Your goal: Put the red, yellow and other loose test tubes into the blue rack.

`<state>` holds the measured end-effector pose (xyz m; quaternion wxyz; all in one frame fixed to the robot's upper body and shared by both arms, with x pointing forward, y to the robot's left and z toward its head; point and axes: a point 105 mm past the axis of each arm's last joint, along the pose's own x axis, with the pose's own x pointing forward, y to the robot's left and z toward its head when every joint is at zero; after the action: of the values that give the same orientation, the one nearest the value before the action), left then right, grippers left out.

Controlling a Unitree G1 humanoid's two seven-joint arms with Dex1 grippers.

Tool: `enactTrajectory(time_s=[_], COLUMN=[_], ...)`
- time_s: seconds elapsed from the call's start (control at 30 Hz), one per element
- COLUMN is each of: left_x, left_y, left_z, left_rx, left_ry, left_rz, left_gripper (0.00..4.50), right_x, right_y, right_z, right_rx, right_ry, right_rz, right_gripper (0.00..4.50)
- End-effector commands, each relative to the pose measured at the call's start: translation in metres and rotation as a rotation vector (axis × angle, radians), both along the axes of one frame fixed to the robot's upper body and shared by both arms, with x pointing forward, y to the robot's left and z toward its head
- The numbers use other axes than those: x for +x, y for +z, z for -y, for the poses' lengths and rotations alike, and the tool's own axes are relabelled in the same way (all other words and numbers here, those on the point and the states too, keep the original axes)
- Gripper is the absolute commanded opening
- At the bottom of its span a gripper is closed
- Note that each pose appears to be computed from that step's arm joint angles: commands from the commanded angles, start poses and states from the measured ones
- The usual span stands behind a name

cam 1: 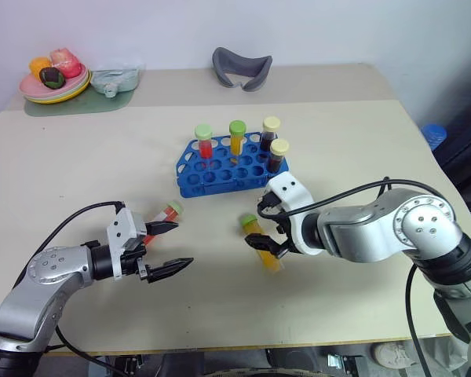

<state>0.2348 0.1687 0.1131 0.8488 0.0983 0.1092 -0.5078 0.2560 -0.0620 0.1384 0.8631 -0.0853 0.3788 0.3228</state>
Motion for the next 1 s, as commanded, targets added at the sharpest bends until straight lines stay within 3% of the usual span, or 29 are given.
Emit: enactTrajectory(time_s=[0.03, 0.33, 0.43, 0.47, 0.77, 0.9, 0.97, 1.0], left_x=[-0.002, -0.002, -0.002, -0.001, 0.0, 0.0, -0.001, -0.001], left_y=[0.005, 0.005, 0.005, 0.005, 0.006, 0.005, 0.005, 0.005], left_z=[0.007, 0.009, 0.009, 0.009, 0.011, 0.012, 0.012, 0.012], left_rx=[-0.01, -0.015, -0.016, -0.016, -0.024, -0.025, -0.025, -0.025], left_ry=[-0.023, -0.017, -0.012, -0.011, -0.008, -0.009, -0.009, -0.01], left_rz=[0.031, 0.033, 0.035, 0.035, 0.04, 0.04, 0.04, 0.04], left_gripper=[4.5, 4.5, 4.5, 4.5, 4.5, 4.5, 4.5, 4.5], right_x=[0.003, 0.012, 0.014, 0.015, 0.019, 0.02, 0.021, 0.021], right_y=[0.004, -0.013, -0.015, -0.013, -0.009, -0.007, -0.007, -0.006], right_z=[-0.007, 0.003, 0.007, 0.008, 0.008, 0.008, 0.009, 0.009], right_rx=[0.009, -0.092, -0.12, -0.127, -0.137, -0.136, -0.14, -0.141], right_ry=[-0.006, -0.075, -0.091, -0.091, -0.093, -0.096, -0.098, -0.098], right_rz=[0.004, -0.039, -0.035, -0.027, -0.01, -0.008, -0.003, -0.001], right_gripper=[4.45, 4.45, 3.68, 3.23, 3.23, 2.02, 1.04, 1.04])
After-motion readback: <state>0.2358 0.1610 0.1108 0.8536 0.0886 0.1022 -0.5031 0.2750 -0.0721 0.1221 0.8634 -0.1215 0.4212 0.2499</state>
